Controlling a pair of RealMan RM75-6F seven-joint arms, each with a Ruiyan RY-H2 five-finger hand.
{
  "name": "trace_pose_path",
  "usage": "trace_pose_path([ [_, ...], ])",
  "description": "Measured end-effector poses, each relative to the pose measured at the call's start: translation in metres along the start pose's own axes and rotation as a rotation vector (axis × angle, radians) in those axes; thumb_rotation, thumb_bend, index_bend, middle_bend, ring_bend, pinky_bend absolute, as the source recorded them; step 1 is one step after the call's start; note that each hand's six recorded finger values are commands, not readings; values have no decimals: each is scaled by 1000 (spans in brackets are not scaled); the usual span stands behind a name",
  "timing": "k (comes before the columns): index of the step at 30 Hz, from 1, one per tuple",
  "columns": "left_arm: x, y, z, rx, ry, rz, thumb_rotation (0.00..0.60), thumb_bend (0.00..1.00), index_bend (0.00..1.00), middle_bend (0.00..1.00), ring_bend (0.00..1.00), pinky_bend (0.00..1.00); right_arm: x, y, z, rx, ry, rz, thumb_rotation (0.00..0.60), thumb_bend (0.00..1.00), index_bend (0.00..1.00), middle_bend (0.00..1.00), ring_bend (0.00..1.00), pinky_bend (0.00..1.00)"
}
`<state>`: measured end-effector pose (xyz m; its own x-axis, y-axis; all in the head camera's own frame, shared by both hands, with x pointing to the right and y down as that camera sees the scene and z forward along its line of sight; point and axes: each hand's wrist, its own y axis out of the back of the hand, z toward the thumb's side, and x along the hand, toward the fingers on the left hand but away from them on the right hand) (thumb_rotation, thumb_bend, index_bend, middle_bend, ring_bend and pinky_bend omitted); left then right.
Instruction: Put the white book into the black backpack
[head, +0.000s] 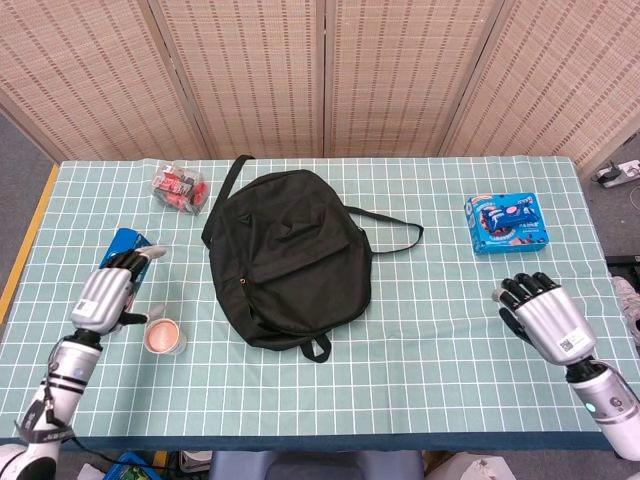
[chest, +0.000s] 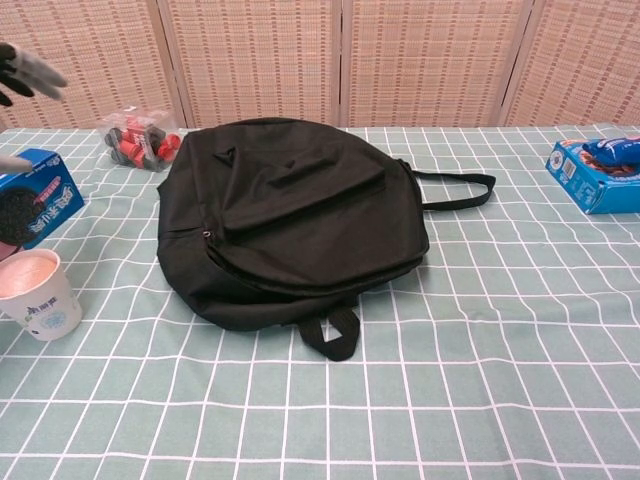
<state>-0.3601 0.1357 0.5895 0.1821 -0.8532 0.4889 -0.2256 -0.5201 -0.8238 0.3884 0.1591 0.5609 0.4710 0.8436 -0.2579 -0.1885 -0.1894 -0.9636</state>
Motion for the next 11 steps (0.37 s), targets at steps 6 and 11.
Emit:
trace_pose_path([
  [6, -39, -2, -33, 69, 68, 49, 600, 213, 232, 189, 159, 143, 29, -2, -16, -50, -84, 68, 600, 386, 475, 475, 417, 517],
  [11, -69, -2, -46, 106, 97, 81, 600, 213, 233, 189, 159, 139, 52, -1, -23, -97, -166, 87, 600, 388, 475, 475, 417, 517],
])
